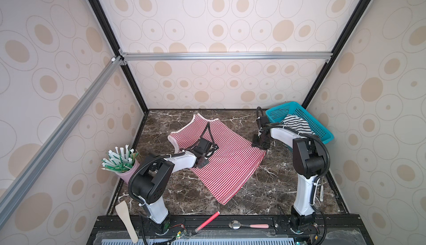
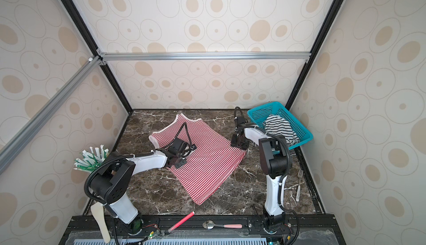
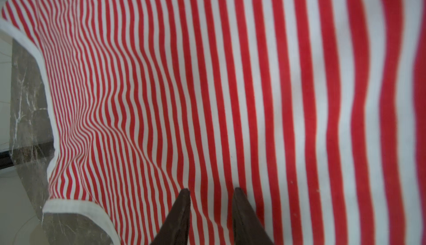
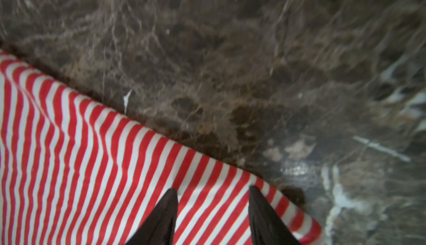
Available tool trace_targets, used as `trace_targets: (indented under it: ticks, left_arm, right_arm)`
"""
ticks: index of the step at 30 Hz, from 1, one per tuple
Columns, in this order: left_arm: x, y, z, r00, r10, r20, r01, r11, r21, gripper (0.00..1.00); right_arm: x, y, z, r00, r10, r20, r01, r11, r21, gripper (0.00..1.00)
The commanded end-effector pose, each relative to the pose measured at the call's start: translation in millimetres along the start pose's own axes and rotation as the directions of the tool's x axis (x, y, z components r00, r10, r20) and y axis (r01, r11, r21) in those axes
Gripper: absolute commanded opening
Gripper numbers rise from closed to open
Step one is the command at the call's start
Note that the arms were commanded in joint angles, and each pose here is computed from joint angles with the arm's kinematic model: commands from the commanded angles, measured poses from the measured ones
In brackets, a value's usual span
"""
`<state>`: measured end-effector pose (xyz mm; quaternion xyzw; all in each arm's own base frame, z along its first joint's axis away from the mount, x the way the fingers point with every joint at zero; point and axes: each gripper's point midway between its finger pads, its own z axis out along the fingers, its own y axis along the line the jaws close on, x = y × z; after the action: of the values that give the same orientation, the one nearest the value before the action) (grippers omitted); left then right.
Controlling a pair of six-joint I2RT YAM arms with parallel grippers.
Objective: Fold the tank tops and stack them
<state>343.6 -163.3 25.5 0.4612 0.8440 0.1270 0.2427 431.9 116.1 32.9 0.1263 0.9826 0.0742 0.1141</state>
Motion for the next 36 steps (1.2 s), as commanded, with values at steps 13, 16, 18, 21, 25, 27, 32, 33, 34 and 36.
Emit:
trace_targets:
  ticks: [13, 16, 18, 21, 25, 27, 32, 33, 34, 36]
  left_arm:
    - [-25.1, 92.7, -11.1, 0.976, -0.19, 0.104, 0.203, 0.969, -0.138, 0.36]
    - [-25.2, 125.7, 1.8, 0.957, -0.264, 0.119, 0.28, 0.948, -0.15, 0.36]
    - [-21.8, 140.4, 13.3, 0.952, -0.289, 0.101, 0.302, 0.94, -0.158, 0.36]
    - [-13.9, 151.9, 32.0, 0.946, -0.316, 0.07, 0.323, 0.933, -0.159, 0.36]
    - [2.1, 150.7, 50.6, 0.949, -0.316, 0.013, 0.313, 0.934, -0.172, 0.35]
    - [11.6, 145.3, 55.5, 0.95, -0.311, -0.014, 0.304, 0.936, -0.177, 0.35]
    - [33.4, 127.6, 55.4, 0.953, -0.297, -0.055, 0.284, 0.944, -0.17, 0.35]
    - [37.8, 122.5, 55.0, 0.953, -0.295, -0.066, 0.282, 0.946, -0.162, 0.35]
    - [42.2, 118.4, 53.9, 0.952, -0.297, -0.072, 0.283, 0.946, -0.157, 0.35]
    - [48.3, 110.3, 51.4, 0.952, -0.297, -0.078, 0.284, 0.948, -0.145, 0.35]
  right_arm:
    - [131.4, 36.2, -51.7, 0.987, -0.159, 0.027, 0.161, 0.977, -0.141, 0.59]
    - [169.1, 41.8, -50.1, 0.983, -0.185, 0.009, 0.183, 0.965, -0.189, 0.62]
    - [190.4, 46.5, -48.9, 0.979, -0.202, -0.012, 0.195, 0.956, -0.217, 0.62]
    - [211.7, 48.1, -47.1, 0.972, -0.231, -0.033, 0.219, 0.952, -0.214, 0.63]
    - [219.3, 33.6, -35.6, 0.972, -0.229, -0.051, 0.218, 0.962, -0.163, 0.63]
    - [220.9, 28.5, -30.6, 0.97, -0.234, -0.064, 0.223, 0.965, -0.139, 0.63]
    - [217.4, 24.2, -20.0, 0.966, -0.241, -0.089, 0.232, 0.967, -0.104, 0.63]
    - [215.0, 21.6, -17.1, 0.967, -0.235, -0.098, 0.226, 0.97, -0.093, 0.62]
    - [212.2, 18.4, -13.9, 0.968, -0.226, -0.108, 0.217, 0.972, -0.085, 0.62]
    - [204.9, 10.0, -8.2, 0.972, -0.199, -0.123, 0.192, 0.979, -0.068, 0.62]
